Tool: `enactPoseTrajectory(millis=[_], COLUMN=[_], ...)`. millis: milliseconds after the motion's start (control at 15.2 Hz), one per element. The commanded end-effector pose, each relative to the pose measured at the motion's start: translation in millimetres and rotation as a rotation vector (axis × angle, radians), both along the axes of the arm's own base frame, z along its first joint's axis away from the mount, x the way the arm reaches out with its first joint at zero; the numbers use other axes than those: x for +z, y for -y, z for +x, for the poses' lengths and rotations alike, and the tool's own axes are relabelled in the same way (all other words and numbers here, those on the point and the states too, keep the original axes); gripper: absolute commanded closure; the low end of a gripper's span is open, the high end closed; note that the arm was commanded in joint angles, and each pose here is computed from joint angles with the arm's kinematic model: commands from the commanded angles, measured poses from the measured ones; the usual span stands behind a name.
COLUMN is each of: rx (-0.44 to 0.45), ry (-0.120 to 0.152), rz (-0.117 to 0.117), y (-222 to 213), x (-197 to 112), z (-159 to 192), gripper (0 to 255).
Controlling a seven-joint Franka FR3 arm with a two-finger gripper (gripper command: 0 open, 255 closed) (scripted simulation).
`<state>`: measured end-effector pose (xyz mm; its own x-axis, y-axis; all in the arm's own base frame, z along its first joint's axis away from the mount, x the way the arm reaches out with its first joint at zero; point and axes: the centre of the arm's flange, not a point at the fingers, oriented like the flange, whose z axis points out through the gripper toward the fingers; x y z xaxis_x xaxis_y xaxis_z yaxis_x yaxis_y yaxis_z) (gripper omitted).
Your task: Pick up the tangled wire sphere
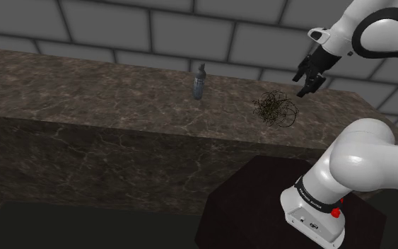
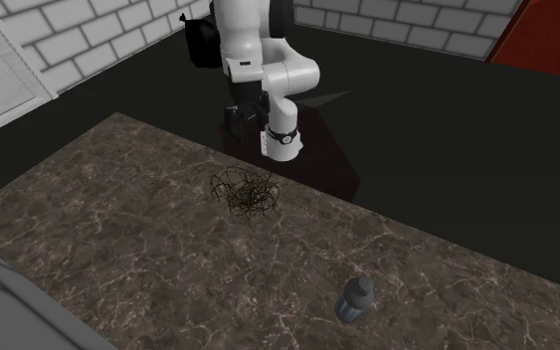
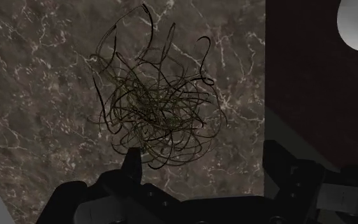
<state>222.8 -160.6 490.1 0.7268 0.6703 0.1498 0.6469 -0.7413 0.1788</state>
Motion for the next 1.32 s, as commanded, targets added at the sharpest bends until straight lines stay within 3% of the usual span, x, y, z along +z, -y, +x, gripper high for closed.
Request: enactPoseTrajectory(millis=[0,528,1188,1254], rx=[0.098,0.456,0.463,0.463], ry=[0.019,0.090,0.091,0.091], rz=[-0.020,-0.080,-0.081,-0.081], y=[22,115,117,117], x=[-15,-68,-109,-109], z=[0,24,24,25], gripper=[0,0,0,255])
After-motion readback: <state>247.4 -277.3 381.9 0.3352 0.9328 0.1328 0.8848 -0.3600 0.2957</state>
